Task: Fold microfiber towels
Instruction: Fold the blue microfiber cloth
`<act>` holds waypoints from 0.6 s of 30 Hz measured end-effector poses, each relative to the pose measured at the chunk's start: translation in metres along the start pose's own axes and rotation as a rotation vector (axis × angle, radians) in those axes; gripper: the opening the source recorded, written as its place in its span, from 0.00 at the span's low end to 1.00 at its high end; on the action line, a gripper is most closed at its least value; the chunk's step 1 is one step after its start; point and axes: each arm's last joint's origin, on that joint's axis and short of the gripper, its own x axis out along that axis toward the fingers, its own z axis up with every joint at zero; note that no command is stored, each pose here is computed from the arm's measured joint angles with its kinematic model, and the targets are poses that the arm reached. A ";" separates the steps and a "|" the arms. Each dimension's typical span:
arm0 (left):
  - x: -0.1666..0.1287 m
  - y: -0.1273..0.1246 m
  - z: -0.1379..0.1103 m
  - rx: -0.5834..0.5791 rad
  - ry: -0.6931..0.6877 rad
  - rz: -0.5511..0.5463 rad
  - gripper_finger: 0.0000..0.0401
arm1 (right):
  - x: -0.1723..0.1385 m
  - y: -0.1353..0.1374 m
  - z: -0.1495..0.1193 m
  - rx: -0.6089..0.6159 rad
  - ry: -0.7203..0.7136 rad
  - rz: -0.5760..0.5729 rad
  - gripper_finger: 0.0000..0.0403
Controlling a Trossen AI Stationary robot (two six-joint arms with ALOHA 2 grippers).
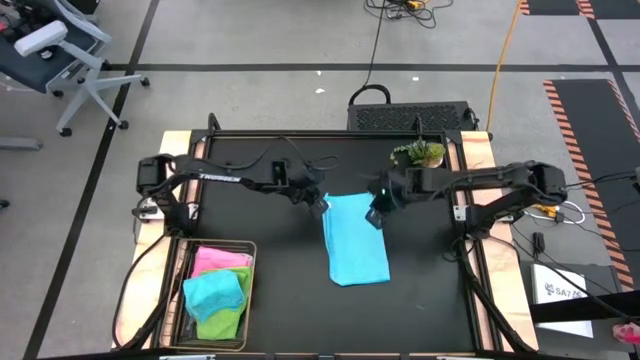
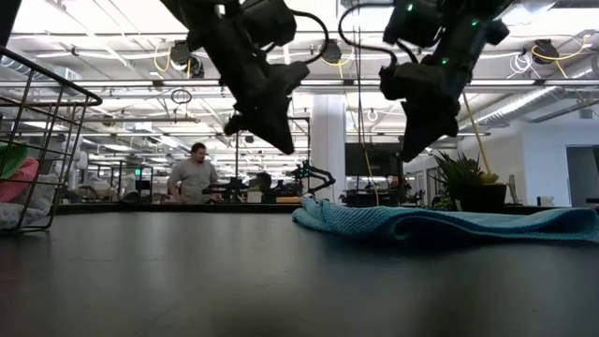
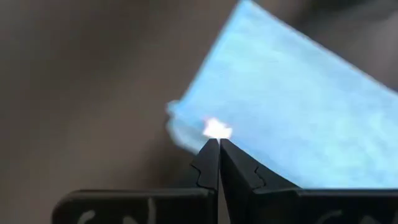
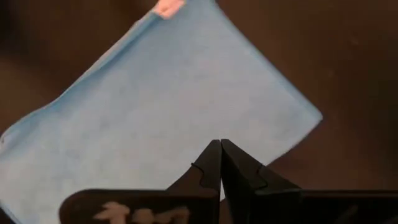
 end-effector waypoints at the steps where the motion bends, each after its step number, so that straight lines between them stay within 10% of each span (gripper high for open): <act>1: 0.003 -0.001 0.001 -0.003 -0.005 -0.024 0.03 | 0.000 -0.006 0.003 0.009 0.004 0.012 0.00; 18: 0.009 -0.001 0.006 -0.122 -0.085 0.029 0.02 | -0.078 -0.021 0.070 -0.334 -0.086 -0.101 0.00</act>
